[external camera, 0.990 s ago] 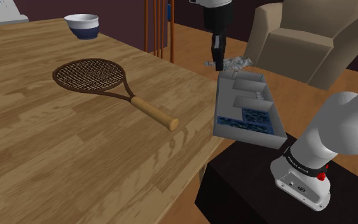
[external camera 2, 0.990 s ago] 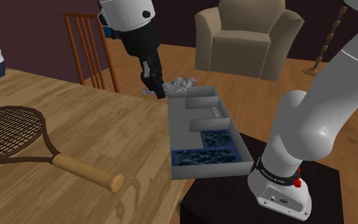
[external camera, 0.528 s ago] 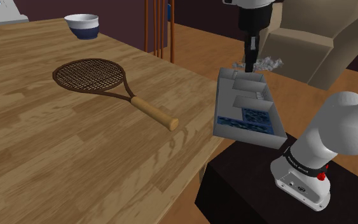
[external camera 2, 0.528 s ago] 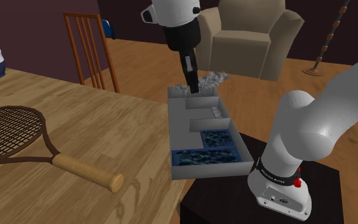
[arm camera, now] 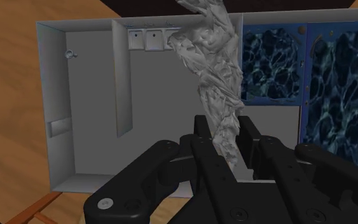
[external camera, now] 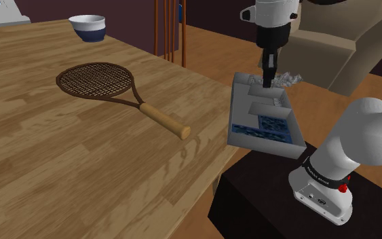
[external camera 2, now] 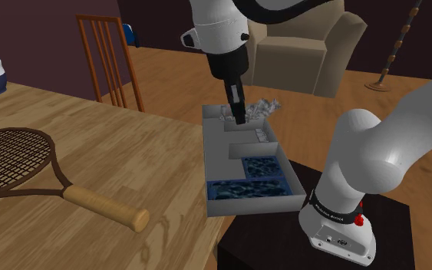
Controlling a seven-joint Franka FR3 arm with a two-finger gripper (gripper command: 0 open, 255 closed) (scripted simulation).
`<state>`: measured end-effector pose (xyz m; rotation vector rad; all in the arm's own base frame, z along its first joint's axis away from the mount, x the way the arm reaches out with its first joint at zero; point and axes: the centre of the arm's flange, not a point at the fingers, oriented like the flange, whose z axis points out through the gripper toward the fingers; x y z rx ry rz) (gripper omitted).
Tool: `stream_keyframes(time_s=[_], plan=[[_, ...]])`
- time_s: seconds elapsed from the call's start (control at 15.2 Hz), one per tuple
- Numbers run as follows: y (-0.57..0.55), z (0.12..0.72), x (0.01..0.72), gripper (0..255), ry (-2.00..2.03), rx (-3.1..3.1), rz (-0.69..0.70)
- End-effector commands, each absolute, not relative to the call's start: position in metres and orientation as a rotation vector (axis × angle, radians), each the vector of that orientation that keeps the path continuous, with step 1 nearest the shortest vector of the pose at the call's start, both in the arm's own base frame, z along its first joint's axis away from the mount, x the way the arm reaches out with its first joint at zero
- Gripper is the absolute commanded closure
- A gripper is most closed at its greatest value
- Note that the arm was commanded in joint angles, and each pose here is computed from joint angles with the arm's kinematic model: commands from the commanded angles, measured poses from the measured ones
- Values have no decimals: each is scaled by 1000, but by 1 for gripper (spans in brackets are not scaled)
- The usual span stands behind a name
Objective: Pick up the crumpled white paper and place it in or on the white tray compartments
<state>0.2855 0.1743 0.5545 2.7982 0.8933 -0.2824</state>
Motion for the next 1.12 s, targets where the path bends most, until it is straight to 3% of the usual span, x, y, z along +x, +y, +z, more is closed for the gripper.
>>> stream_keyframes(time_s=[0.0, 0.86, 0.92, 1.06], plan=[[174, 544, 286, 255, 893, 2798, -282], [174, 516, 286, 255, 893, 2798, -282], [174, 516, 286, 0, 893, 2798, -282], [174, 516, 286, 0, 893, 2798, -282]])
